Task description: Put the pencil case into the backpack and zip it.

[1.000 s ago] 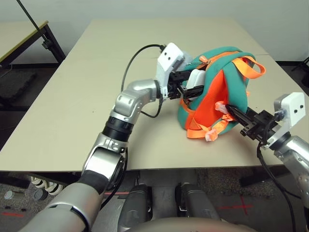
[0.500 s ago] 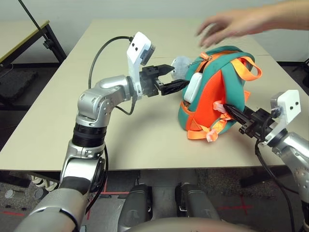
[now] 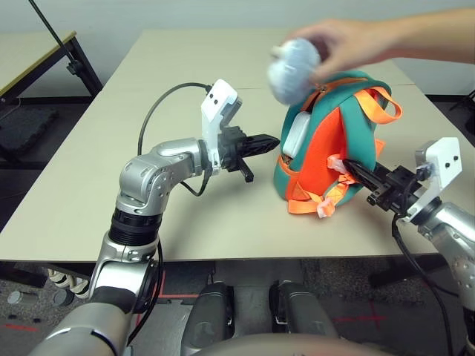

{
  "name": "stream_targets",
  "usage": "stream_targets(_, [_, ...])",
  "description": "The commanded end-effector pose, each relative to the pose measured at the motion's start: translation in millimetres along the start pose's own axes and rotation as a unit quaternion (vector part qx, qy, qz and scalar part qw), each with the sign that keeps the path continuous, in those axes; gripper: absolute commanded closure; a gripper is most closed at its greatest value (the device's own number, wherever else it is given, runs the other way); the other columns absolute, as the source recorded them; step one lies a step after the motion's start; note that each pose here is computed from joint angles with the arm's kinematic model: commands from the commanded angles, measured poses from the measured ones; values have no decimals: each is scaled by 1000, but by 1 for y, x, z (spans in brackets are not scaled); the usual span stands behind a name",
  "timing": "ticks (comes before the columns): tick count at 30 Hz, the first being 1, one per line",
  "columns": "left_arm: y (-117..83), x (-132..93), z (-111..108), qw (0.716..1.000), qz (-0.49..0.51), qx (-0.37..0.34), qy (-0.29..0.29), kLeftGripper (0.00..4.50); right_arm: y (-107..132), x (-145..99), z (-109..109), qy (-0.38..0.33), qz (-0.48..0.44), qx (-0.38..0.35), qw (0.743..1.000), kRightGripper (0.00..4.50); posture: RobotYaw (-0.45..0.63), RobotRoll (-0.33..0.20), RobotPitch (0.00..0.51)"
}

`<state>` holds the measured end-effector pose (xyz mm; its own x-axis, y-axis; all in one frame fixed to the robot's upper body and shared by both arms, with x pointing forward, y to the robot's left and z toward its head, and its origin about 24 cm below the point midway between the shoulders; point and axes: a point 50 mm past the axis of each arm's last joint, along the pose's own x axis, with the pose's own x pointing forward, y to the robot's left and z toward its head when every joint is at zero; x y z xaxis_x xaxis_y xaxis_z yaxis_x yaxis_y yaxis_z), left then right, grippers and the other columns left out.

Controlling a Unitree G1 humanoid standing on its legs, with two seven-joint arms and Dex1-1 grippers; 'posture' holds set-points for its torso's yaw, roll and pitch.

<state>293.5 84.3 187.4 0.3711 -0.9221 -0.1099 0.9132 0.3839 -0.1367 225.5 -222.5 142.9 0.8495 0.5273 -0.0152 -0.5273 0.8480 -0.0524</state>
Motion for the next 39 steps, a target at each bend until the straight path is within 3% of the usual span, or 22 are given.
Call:
stream_targets(1, [-1,5,-3,1000,-2,4,1,4500,2,1,-2,7,1,-3,1000,4045,39,0,81])
stream_targets(30, [3,59,-22,998,16,44,-52,4500,3,-4,-1,2,-9,-6,1000,4045,-17,0,76])
stream_targets(39, [10,46,-21,998,5,38,-51,4500,-1,-1,-1,3,-5,-13,1000,4045,-8,0,70])
